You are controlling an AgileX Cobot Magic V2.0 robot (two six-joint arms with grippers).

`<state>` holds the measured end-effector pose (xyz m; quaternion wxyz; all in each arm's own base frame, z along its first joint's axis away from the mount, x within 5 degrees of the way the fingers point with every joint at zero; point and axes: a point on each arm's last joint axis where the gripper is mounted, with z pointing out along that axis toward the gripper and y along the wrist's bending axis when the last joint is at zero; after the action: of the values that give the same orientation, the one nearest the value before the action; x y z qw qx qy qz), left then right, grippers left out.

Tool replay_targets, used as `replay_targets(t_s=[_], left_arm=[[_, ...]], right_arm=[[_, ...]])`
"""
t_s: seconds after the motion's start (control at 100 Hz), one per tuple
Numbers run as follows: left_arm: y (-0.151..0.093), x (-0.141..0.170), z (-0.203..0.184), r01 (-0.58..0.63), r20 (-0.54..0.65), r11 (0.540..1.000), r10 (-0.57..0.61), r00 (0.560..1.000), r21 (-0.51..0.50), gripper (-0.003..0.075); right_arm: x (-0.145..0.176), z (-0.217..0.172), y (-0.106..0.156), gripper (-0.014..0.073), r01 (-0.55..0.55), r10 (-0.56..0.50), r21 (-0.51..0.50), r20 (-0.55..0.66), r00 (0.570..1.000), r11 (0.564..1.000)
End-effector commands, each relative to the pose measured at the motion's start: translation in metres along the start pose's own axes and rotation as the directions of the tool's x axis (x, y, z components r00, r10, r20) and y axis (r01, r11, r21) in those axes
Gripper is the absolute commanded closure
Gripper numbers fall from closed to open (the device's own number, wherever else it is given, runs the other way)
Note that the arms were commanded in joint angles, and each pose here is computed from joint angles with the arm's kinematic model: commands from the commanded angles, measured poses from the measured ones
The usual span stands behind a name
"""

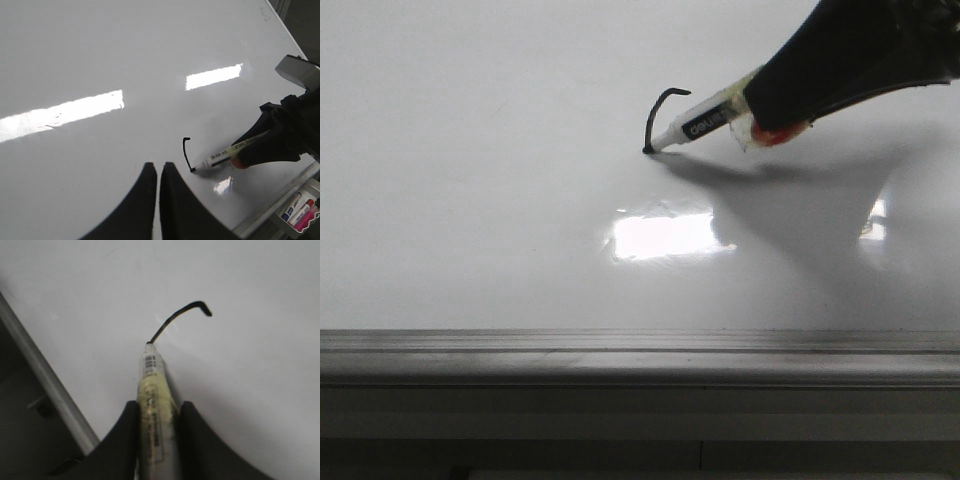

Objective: Write number 0 on whiteboard

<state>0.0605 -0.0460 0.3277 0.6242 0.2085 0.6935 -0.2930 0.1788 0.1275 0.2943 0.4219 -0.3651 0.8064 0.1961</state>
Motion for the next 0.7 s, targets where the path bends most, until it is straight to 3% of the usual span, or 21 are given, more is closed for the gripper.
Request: replay_targets(t_s=[0.0, 0.38, 0.69], left_arm=[[-0.005, -0.011, -0.001, -0.011, 0.051, 0.999, 0.009, 0.999, 0.042, 0.0740], [-0.005, -0.011, -0.001, -0.011, 0.051, 0.999, 0.009, 0.999, 0.042, 0.0740], [-0.005, -0.011, -0.001, -0.011, 0.051, 0.999, 0.009, 0.999, 0.042, 0.0740]], right_arm=[[-0.005, -0.002, -0.001, 0.0642, 0.043, -0.043, 0.005, -0.003, 0.999, 0.999], [0.008, -0.005, -0.007, 0.0641, 0.030, -0.018, 0.082, -0.145, 0.989, 0.996], [0.009, -0.015, -0.012, 0.0641, 0.012, 0.013, 0.161, -0.149, 0.989, 0.987]])
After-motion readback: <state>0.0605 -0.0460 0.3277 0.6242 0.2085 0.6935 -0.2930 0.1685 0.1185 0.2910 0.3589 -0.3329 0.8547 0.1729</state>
